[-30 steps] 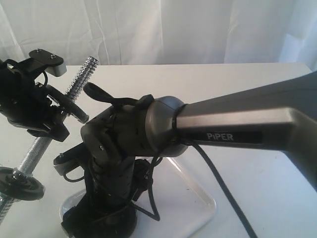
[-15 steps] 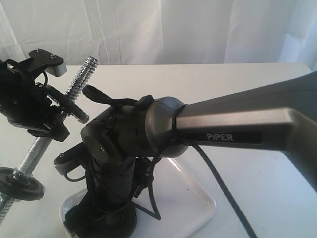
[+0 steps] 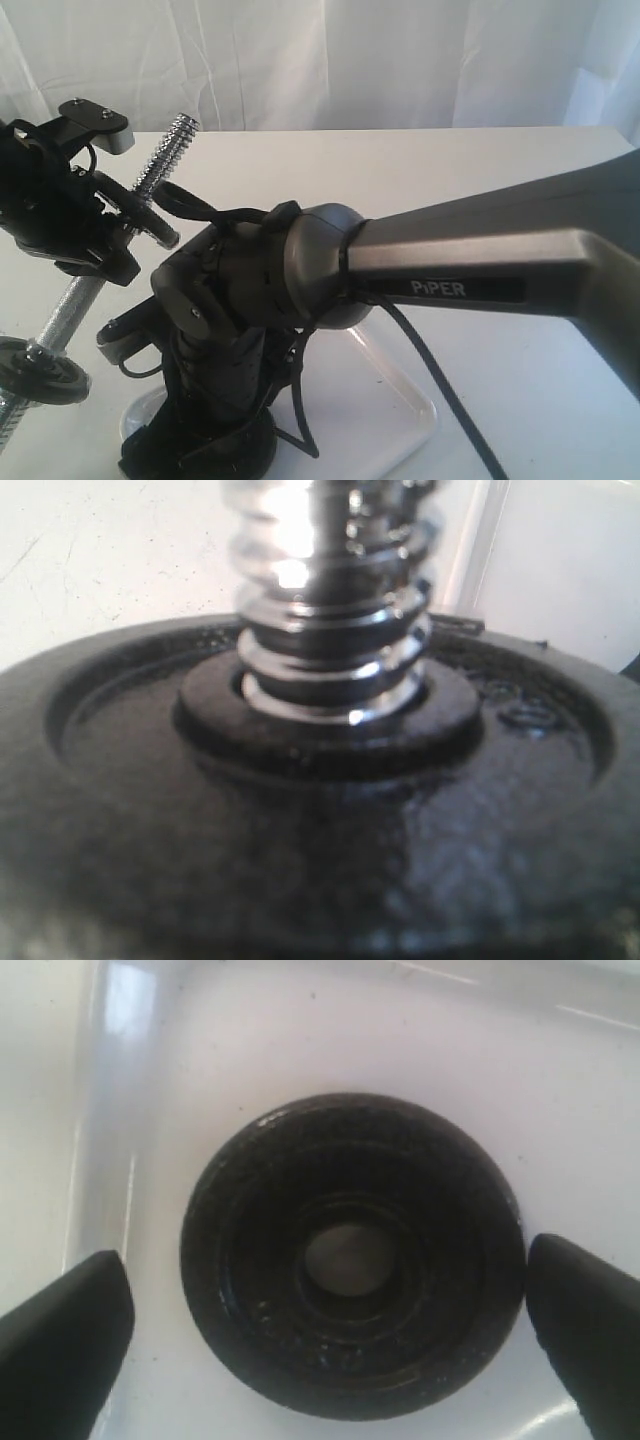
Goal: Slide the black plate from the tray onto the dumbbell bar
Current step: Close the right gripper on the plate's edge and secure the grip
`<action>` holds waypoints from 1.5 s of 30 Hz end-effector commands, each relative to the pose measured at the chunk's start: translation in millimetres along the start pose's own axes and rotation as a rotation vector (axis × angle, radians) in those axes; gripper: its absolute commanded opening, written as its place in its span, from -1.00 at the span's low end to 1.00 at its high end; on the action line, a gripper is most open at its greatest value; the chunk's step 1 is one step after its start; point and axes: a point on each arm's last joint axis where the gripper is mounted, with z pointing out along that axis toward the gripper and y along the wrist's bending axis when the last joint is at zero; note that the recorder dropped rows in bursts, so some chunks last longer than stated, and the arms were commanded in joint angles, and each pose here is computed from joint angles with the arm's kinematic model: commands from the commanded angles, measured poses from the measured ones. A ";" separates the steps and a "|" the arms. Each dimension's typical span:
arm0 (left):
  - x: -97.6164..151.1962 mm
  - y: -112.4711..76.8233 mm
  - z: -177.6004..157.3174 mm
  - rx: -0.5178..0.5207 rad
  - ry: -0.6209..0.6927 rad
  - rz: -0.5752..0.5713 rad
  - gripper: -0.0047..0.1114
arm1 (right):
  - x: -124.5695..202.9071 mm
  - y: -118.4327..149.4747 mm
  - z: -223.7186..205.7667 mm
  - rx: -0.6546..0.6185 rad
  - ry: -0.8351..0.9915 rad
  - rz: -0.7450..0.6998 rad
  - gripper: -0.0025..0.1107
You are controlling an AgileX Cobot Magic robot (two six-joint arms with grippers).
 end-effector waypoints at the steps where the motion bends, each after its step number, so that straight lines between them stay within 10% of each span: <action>1: -12.0 -6.5 -25.1 0.000 -0.124 -0.025 -0.92 | -0.6 -2.6 0.0 0.037 -0.015 -0.012 0.90; 45: -11.9 -6.7 -25.1 0.003 -0.123 -0.026 -0.92 | 1.8 -1.6 27.8 0.031 0.033 -0.039 0.90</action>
